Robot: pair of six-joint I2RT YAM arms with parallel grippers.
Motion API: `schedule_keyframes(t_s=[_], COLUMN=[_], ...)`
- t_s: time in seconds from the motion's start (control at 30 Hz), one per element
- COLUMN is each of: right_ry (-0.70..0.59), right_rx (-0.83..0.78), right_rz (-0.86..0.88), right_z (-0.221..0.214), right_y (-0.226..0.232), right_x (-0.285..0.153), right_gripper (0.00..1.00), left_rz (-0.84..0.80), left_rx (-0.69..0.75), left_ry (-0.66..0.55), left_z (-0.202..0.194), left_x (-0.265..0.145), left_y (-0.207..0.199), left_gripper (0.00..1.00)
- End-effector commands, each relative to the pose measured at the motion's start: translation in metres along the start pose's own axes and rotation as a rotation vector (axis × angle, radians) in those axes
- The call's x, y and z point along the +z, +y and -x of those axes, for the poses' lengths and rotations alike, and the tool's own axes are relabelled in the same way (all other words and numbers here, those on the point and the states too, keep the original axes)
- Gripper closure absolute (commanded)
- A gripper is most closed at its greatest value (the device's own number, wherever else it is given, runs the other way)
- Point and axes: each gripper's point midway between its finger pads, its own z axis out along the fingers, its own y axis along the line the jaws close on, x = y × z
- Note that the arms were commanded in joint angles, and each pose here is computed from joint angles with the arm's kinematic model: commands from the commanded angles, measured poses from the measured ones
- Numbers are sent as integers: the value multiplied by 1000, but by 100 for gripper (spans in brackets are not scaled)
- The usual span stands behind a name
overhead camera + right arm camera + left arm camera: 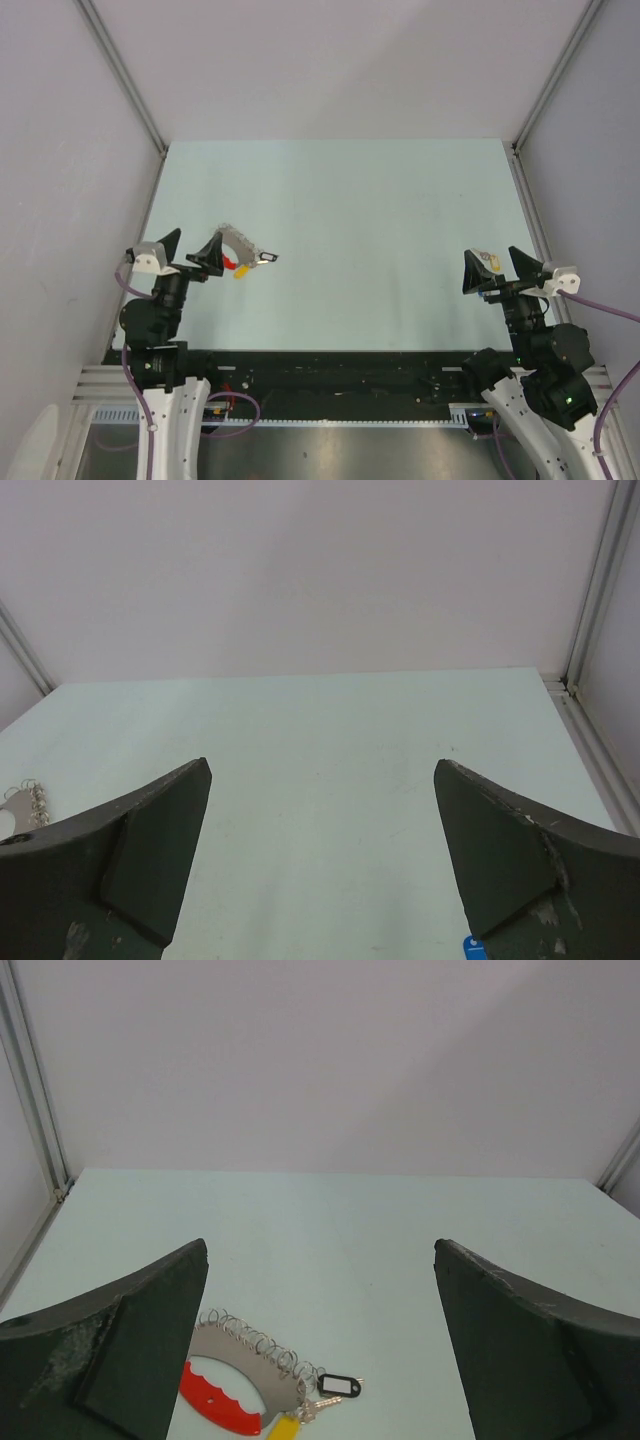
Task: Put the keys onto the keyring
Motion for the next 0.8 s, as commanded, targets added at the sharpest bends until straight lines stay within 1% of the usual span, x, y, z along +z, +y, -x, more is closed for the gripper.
schedule_keyframes(t_s=[0.0,0.23,0.33,0.37,0.53,0.57,0.63,0.67,0.73,0.77], right_ry=[-28,-22,-21,-17,-12,-8,-8,-5,0,-1], right_rx=[12,18,23,25,27,31,34,37,38,39], right_rz=[13,20,27,31,46,53,63,72,79,80], right_z=[14,13,12,11,9,8,8,8,6,7], right_y=[2,3,4,5,8,10,11,13,14,14], right_x=[-3,-4,-4,-3,-3,-3,-4,-4,-4,-4], right_gripper=[0,0,0,0,0,0,0,0,0,0], left_rz=[-2,14,48,59,114,128,135,145,145,166], left_rx=[-22,-35,-59,-73,-112,-126,-144,-160,-193,-219], left_ry=[-3,34,59,93,186,242,288,348,402,466], left_z=[7,-1,-8,-16,-37,-51,-58,-73,-87,-105], left_x=[2,8,12,12,21,23,28,32,38,42], left_y=[-1,4,11,13,25,28,30,33,34,39], left_gripper=[0,0,0,0,0,0,0,0,0,0])
